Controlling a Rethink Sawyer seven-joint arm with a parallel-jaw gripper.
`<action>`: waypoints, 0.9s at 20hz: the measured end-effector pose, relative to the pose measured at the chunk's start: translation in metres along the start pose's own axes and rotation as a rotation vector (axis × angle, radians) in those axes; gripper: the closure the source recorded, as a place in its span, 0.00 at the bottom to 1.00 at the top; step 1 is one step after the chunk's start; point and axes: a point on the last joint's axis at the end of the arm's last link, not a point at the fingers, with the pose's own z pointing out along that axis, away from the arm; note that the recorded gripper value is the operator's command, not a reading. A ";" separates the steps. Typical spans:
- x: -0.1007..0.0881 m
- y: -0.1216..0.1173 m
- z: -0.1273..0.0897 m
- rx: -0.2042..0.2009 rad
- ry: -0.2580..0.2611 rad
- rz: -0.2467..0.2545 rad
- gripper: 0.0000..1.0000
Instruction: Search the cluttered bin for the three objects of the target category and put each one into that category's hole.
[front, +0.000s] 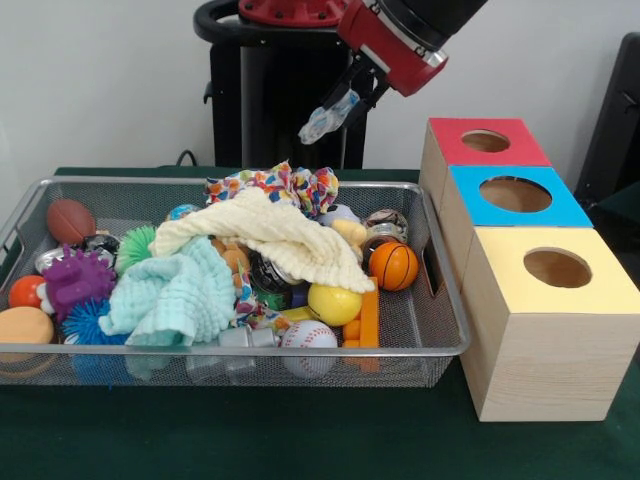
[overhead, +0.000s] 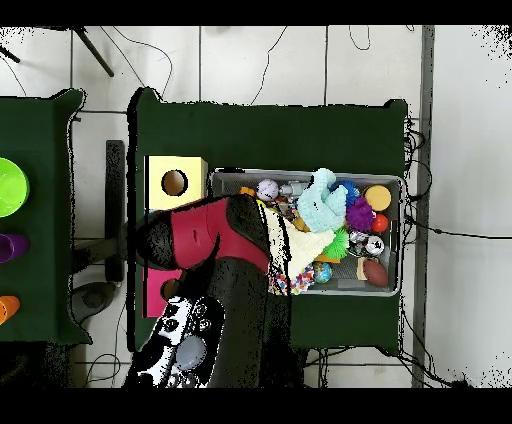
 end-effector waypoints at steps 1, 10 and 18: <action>-0.001 0.001 -0.002 0.000 0.003 0.002 1.00; -0.010 0.020 -0.023 -0.009 0.013 0.014 1.00; -0.014 0.039 -0.042 -0.027 0.017 0.019 1.00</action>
